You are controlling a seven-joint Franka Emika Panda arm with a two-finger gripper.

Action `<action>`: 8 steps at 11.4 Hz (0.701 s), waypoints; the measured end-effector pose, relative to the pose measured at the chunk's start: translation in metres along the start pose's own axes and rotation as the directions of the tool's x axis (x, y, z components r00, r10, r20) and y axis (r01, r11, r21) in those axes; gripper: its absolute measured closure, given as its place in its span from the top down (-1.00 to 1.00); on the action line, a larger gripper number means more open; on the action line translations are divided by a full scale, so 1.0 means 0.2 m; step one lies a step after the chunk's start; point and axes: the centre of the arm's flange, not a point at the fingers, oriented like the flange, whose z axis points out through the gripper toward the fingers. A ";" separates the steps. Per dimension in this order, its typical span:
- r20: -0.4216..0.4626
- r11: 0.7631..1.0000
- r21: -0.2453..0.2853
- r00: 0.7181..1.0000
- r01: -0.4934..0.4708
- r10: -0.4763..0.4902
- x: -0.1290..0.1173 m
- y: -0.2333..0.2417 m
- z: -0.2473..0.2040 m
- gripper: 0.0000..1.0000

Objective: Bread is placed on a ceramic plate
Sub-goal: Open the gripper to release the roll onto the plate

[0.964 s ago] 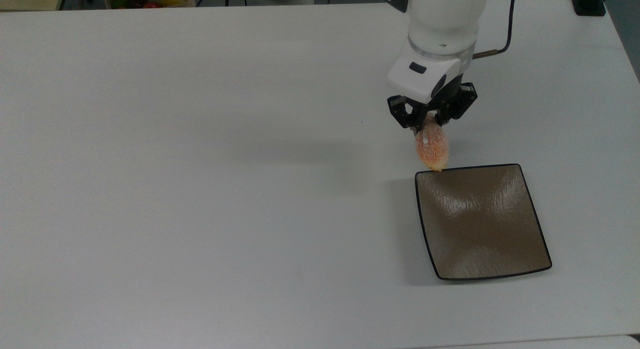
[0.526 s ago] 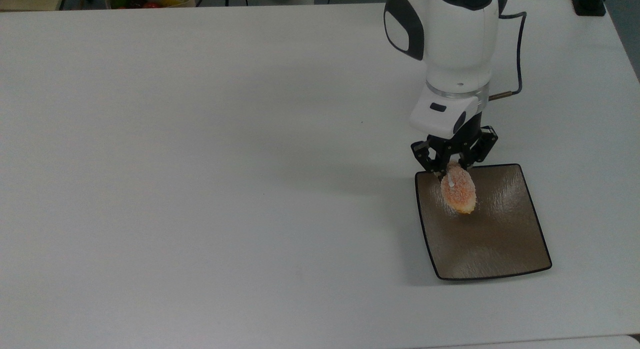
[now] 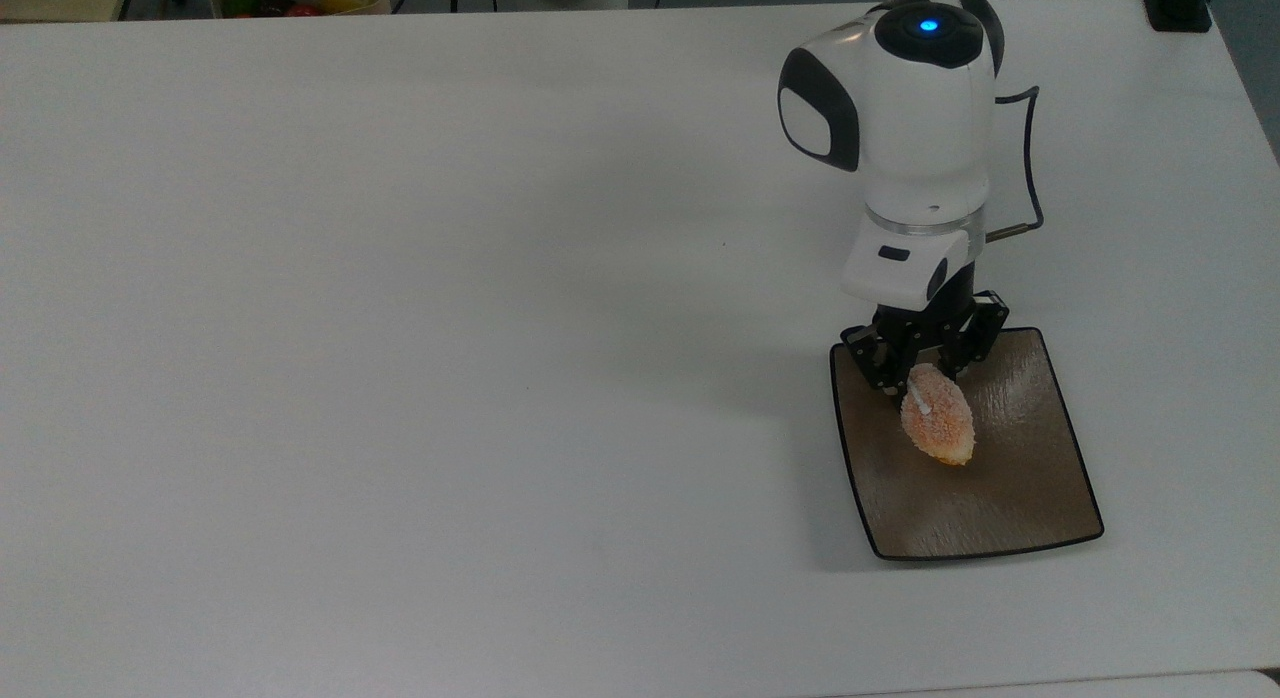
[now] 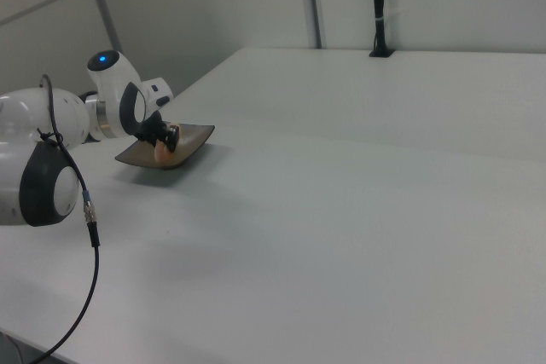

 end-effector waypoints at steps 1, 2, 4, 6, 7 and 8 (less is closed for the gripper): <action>0.001 1.000 -0.002 1.000 0.008 -0.007 -0.01 -0.01 0.02 -0.05; 0.004 1.000 -0.002 1.000 0.011 -0.011 -0.02 -0.02 0.03 0.19; 0.004 1.000 -0.003 1.000 0.011 -0.011 -0.02 -0.02 0.03 0.35; 0.000 1.000 -0.011 1.000 -0.004 0.004 -0.02 -0.02 0.03 0.77; -0.007 1.000 -0.026 1.000 -0.011 0.010 -0.01 -0.02 0.03 0.83; -0.016 0.999 -0.043 1.000 -0.021 0.020 -0.01 -0.03 0.02 1.00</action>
